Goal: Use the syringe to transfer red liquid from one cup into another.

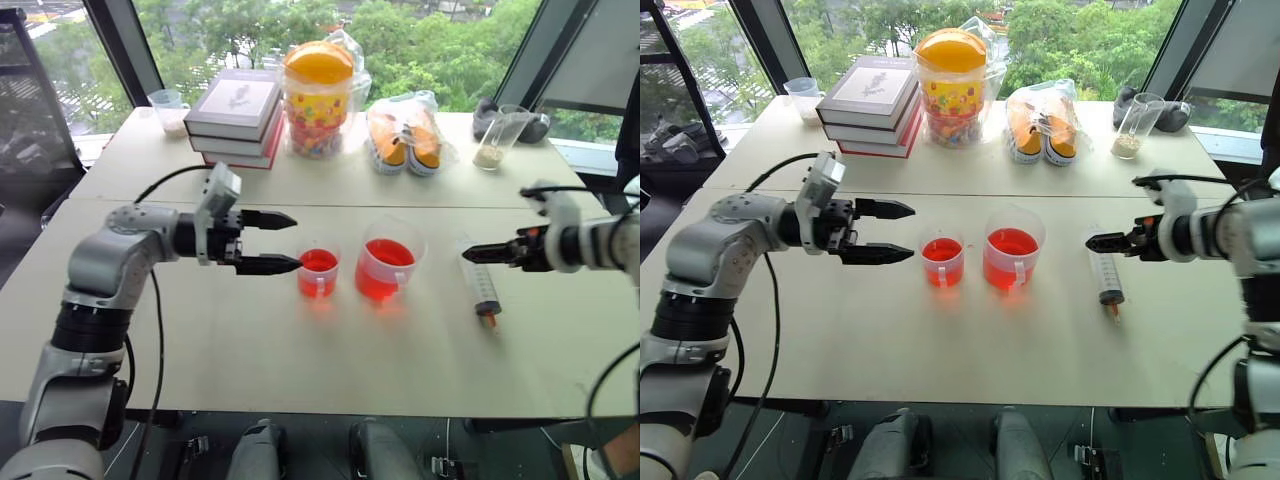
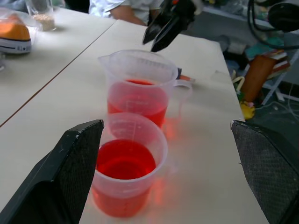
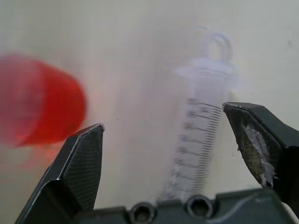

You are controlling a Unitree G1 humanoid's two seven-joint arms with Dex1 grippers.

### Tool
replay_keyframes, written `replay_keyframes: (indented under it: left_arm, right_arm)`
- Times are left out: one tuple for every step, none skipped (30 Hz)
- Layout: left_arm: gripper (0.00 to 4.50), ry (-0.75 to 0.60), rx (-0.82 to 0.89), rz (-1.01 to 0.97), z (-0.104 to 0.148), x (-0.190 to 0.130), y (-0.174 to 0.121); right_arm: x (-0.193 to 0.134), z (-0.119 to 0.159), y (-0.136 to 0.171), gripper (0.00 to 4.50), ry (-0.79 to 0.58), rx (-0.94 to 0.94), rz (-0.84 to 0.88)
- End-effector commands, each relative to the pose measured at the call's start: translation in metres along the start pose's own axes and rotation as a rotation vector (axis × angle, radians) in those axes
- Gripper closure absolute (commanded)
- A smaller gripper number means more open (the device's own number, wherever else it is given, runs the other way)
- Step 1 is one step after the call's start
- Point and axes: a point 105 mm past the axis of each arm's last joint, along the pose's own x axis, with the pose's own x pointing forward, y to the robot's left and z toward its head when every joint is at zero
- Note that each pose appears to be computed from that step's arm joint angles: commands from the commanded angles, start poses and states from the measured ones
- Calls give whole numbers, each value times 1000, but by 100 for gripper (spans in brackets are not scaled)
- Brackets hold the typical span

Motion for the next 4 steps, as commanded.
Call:
replay_keyframes:
  left_arm:
    - [0,-6,34,4,9,-7,-4]
    - [0,-6,32,5,9,-8,-4]
    - [0,-6,25,6,10,-10,-4]
    - [0,-5,21,8,10,-10,-5]
  right_arm:
    - [-25,12,43,3,-90,-202,127]
    - [-30,10,51,3,-96,-217,154]
    - [-35,6,61,3,-110,-231,191]
    - [-39,2,69,3,-123,-240,215]
